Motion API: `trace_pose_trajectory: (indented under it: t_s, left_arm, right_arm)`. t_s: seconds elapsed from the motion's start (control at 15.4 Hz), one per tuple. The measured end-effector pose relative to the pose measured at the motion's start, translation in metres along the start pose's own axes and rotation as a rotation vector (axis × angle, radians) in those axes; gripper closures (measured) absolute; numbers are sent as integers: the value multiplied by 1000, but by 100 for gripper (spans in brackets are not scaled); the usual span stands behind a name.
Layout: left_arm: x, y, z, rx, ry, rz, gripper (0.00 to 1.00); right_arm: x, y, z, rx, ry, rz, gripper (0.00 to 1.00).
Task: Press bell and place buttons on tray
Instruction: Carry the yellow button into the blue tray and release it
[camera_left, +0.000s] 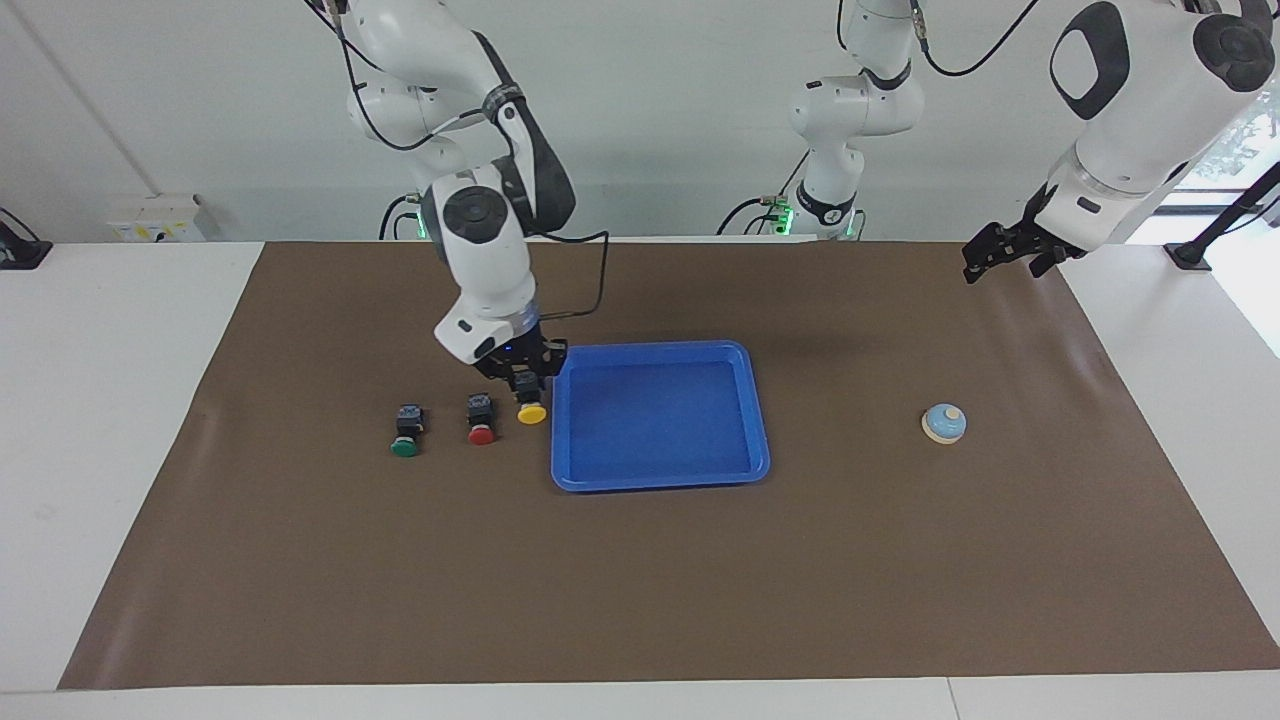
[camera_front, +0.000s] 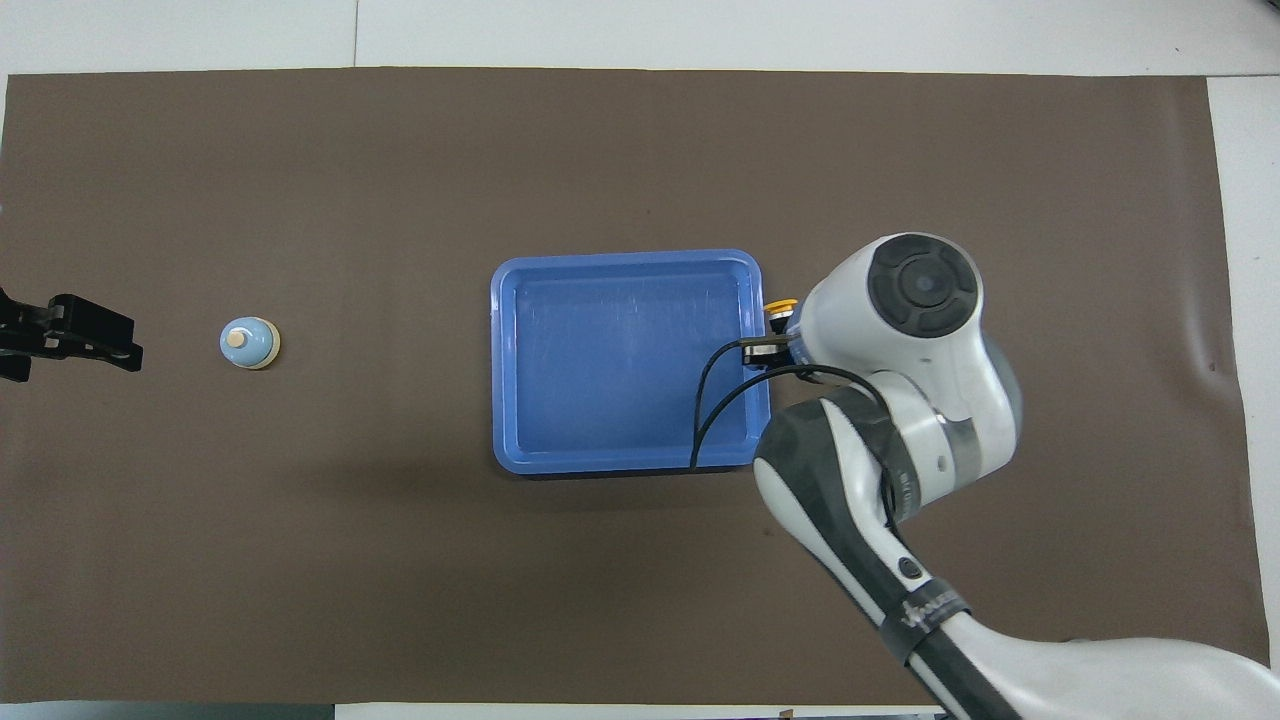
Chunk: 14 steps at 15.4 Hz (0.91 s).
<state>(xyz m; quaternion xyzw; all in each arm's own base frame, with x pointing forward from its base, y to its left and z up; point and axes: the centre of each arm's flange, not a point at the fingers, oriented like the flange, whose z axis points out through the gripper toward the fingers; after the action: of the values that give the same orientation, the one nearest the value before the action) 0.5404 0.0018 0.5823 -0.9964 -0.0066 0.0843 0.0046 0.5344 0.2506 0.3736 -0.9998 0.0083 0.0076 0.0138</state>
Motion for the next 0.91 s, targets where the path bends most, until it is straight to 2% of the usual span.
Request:
trace_pose_trajectory:
  t_s: [0.13,0.26,0.52,0.78,0.91]
  left_arm:
    - [0,0,0,0,0,0,0]
    - [0,0,0,0,0,0,0]
    - [0,0,0,0,0,0,0]
    - [0,0,0,0,0,0,0]
    - [0,0,0,0,0,0,0]
  right_arm:
    - [-18,-41,17,-1,-7,38,58]
    - [-26,-59,36,-5,-18,66,58]
    - [-21,-50,64,-7,-24,95,58]
    - [-20,-43,71,-8,-25,106,58]
    - [-20,-43,72,-7,-26,105,53]
